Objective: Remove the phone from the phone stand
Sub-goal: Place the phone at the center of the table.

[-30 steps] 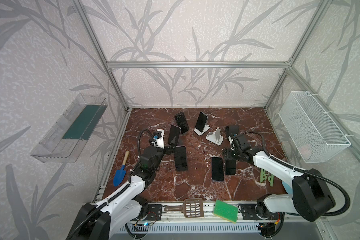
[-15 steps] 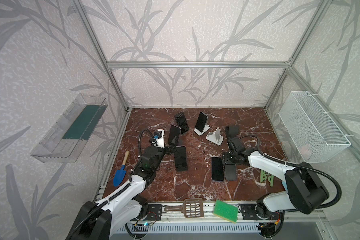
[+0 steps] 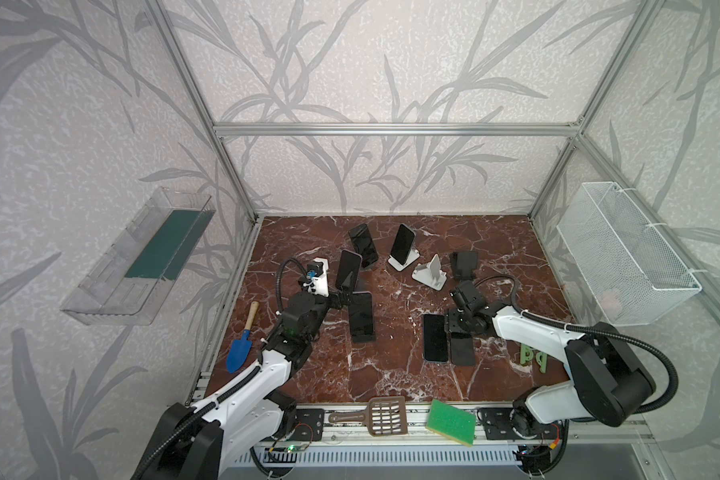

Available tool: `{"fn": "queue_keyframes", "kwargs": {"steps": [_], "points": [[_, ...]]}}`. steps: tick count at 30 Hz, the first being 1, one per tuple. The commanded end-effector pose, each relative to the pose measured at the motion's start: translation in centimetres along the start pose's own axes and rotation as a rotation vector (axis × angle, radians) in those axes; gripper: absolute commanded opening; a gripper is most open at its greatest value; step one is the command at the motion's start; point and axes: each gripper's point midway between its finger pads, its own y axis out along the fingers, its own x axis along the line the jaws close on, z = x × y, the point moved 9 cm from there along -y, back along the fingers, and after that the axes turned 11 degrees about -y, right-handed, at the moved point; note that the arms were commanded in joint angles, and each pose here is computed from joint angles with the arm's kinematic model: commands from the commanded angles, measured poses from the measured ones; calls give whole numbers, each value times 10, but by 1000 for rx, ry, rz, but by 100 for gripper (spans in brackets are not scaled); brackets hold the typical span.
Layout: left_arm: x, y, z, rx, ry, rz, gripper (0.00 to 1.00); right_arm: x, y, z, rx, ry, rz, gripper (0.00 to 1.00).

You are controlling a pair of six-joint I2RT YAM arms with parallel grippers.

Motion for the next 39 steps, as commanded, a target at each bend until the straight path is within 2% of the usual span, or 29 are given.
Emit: {"fn": "queue_keyframes", "kwargs": {"steps": [1, 8, 23, 39], "points": [[-1, -3, -5, -38, -9, 1, 98, -4, 9, 9, 43, 2, 52, 64], [-1, -3, -6, -39, -7, -1, 97, -6, 2, 2, 28, 13, 91, 65], [-3, -1, -7, -43, -13, 14, 98, -12, -13, -11, -31, -52, 109, 65], [-2, -2, -6, -48, -11, 8, 98, -3, 7, -17, -35, -70, 56, 65]]}}
